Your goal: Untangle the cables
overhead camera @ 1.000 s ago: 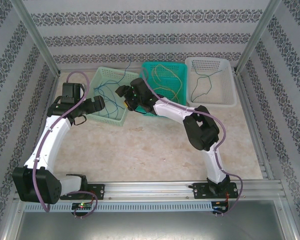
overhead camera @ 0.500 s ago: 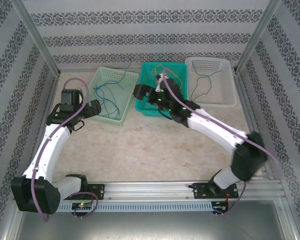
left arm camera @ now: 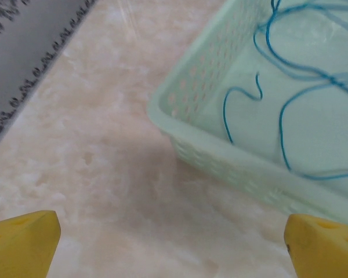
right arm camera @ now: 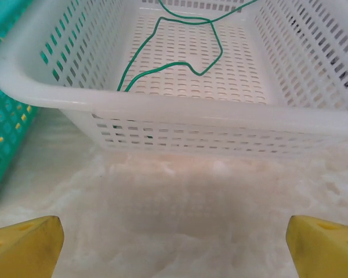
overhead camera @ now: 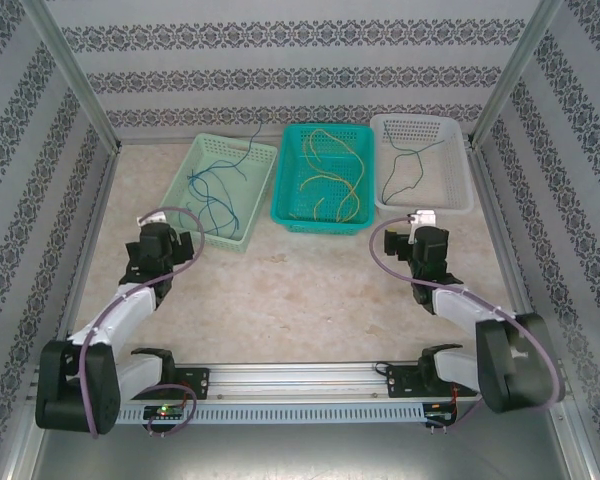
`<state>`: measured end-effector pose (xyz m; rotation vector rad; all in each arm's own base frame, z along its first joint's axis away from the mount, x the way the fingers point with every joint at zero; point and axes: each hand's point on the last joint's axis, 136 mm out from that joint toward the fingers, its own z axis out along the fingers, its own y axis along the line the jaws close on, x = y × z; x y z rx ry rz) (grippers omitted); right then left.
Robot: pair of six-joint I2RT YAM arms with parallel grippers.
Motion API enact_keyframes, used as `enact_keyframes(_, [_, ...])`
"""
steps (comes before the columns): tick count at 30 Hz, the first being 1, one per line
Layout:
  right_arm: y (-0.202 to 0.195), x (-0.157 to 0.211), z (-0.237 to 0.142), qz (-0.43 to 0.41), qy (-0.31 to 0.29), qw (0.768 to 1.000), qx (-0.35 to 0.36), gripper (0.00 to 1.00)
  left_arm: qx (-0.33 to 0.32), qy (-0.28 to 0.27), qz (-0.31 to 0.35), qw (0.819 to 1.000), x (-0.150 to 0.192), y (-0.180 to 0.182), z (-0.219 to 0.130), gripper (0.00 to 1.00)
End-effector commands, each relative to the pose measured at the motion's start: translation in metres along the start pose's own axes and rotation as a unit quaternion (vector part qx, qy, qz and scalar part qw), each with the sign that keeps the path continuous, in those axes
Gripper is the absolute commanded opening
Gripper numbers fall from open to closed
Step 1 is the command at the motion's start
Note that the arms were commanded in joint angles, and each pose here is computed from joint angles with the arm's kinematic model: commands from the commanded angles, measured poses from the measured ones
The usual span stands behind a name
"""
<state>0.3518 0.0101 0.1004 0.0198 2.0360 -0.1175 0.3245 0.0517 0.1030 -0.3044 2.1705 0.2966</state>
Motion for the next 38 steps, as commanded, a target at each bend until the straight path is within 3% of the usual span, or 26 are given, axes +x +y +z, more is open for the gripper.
enact_keyframes(1, [0.005,-0.046,0.003,-0.001,-0.101,0.995,-0.015,0.98,0.04,-0.094,0.002,0.995,-0.039,-0.016,0.007,1.0])
enact_keyframes(8, [0.003,-0.028,0.023,-0.003,-0.096,0.995,-0.018,0.98,0.078,-0.1,0.009,0.992,-0.027,-0.033,0.019,1.0])
enact_keyframes(10, [-0.004,-0.015,0.03,0.016,-0.072,0.997,-0.021,0.98,0.078,-0.119,0.009,0.99,-0.032,-0.033,0.02,1.0])
enact_keyframes(13, [-0.004,-0.025,0.037,0.024,-0.075,0.996,-0.029,0.98,0.085,-0.145,0.002,0.986,-0.038,-0.036,0.02,1.0])
enact_keyframes(19, [-0.002,-0.026,0.038,0.023,-0.08,0.996,-0.038,0.98,0.102,-0.13,0.018,0.986,-0.023,-0.054,0.056,1.0])
enact_keyframes(38, [-0.005,-0.024,0.039,0.028,-0.072,0.996,-0.037,0.98,0.105,-0.118,0.022,0.987,-0.022,-0.056,0.055,0.99])
